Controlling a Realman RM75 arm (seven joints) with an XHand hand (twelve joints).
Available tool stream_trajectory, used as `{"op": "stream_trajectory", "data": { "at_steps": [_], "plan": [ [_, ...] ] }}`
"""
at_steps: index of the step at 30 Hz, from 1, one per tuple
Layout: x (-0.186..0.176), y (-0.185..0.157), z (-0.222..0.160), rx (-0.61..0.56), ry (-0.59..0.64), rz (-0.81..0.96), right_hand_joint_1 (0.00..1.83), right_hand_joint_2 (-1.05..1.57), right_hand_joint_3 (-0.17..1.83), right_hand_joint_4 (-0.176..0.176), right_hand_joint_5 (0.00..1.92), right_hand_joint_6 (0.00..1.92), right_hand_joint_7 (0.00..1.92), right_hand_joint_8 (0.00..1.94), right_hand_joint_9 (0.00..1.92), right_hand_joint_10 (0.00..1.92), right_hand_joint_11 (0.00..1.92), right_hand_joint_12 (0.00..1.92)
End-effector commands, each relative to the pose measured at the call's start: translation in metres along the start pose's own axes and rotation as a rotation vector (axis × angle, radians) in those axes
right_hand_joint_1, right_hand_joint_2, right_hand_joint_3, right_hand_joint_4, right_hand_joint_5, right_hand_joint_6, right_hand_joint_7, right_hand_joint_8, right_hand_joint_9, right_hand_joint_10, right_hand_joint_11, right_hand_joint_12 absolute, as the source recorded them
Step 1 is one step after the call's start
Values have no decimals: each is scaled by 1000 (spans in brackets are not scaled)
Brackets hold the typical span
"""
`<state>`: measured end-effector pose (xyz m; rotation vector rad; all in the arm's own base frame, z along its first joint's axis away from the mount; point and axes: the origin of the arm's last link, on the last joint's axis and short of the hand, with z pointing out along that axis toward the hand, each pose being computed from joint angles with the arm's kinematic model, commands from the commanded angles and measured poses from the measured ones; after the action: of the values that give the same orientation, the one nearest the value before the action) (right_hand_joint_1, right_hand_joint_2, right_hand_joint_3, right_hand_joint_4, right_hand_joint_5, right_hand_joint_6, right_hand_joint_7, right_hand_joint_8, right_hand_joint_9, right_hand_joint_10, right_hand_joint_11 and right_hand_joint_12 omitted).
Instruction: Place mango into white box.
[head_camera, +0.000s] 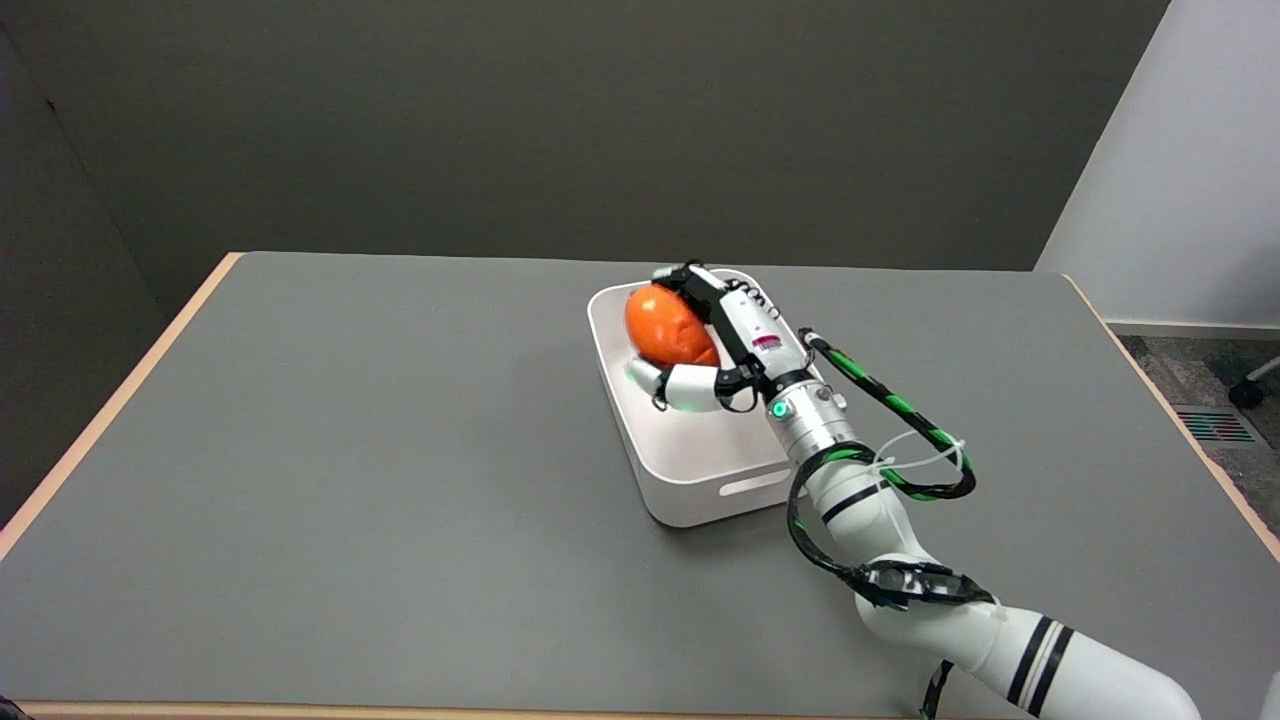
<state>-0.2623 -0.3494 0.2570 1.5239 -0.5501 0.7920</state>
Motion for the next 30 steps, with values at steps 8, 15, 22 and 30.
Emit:
{"op": "stream_trajectory", "data": {
  "at_steps": [8, 15, 22, 30],
  "plan": [
    [50, -88, -14, 252, 89, -145, 717, 631, 907, -72, 185, 412, 314, 575, 269, 1018, 390, 1855],
    [50, -70, -10, 190, 87, -129, 678, 620, 895, -67, 170, 391, 280, 503, 213, 950, 457, 1786],
    [77, -52, -4, 138, 161, -161, 652, 625, 883, -64, 161, 373, 266, 476, 199, 933, 467, 1767],
    [144, 19, 1, -105, 343, -54, 606, 627, 951, -73, 83, 346, 129, 437, 117, 767, 234, 1695]
  ]
}}
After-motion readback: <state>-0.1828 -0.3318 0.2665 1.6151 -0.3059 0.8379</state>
